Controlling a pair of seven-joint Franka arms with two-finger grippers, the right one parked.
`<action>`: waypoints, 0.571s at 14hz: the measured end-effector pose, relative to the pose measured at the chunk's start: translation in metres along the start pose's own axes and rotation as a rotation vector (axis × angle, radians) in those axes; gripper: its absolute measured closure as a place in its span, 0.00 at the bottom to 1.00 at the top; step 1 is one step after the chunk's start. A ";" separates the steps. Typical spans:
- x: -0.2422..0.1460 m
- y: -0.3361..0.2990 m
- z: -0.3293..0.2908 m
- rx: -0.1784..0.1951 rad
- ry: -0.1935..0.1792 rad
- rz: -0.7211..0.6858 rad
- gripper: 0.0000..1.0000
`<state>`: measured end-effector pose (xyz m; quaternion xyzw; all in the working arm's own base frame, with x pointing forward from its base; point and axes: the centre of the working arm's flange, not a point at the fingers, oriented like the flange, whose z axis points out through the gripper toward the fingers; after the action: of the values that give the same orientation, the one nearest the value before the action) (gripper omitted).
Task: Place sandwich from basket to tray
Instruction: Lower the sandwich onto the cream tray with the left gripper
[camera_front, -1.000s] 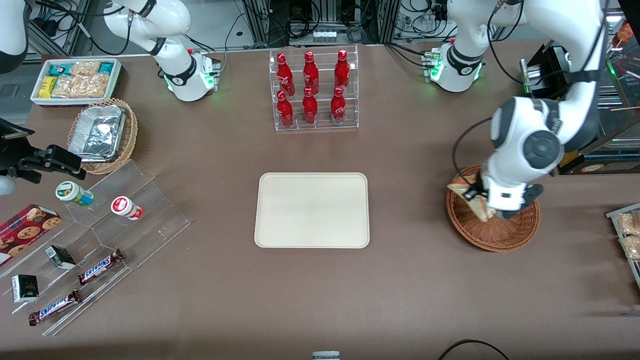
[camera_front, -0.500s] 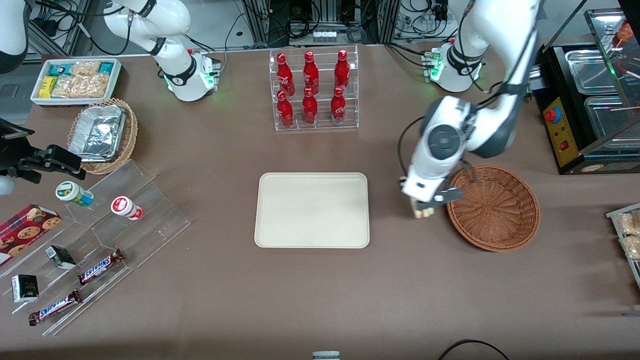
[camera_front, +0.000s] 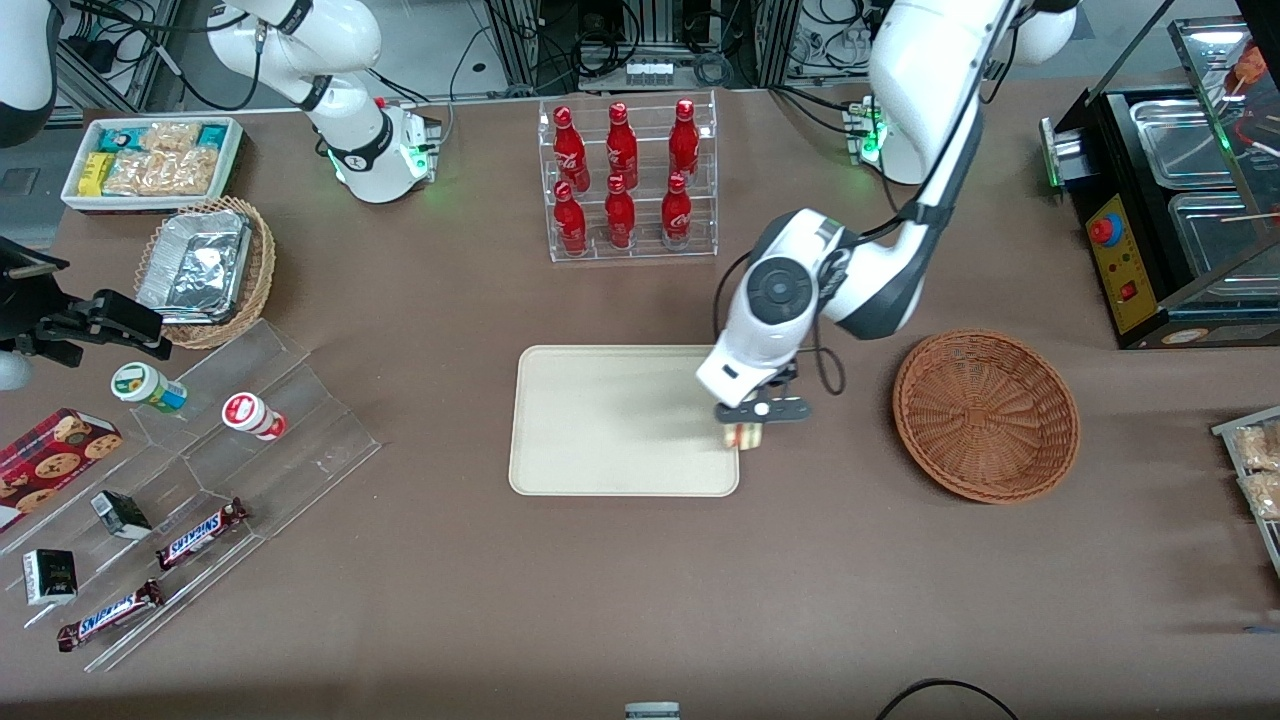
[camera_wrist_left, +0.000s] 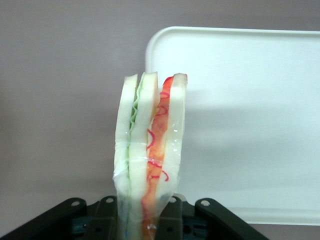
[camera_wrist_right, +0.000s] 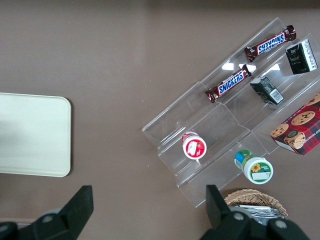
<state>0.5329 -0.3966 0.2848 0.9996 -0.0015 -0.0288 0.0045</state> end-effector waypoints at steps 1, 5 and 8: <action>-0.002 0.011 0.008 0.000 -0.006 0.018 0.83; -0.009 0.038 0.034 0.004 -0.026 0.084 0.83; -0.002 0.041 0.036 -0.005 -0.020 0.102 0.83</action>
<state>0.5291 -0.4384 0.2493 0.9978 -0.0523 -0.0387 0.0083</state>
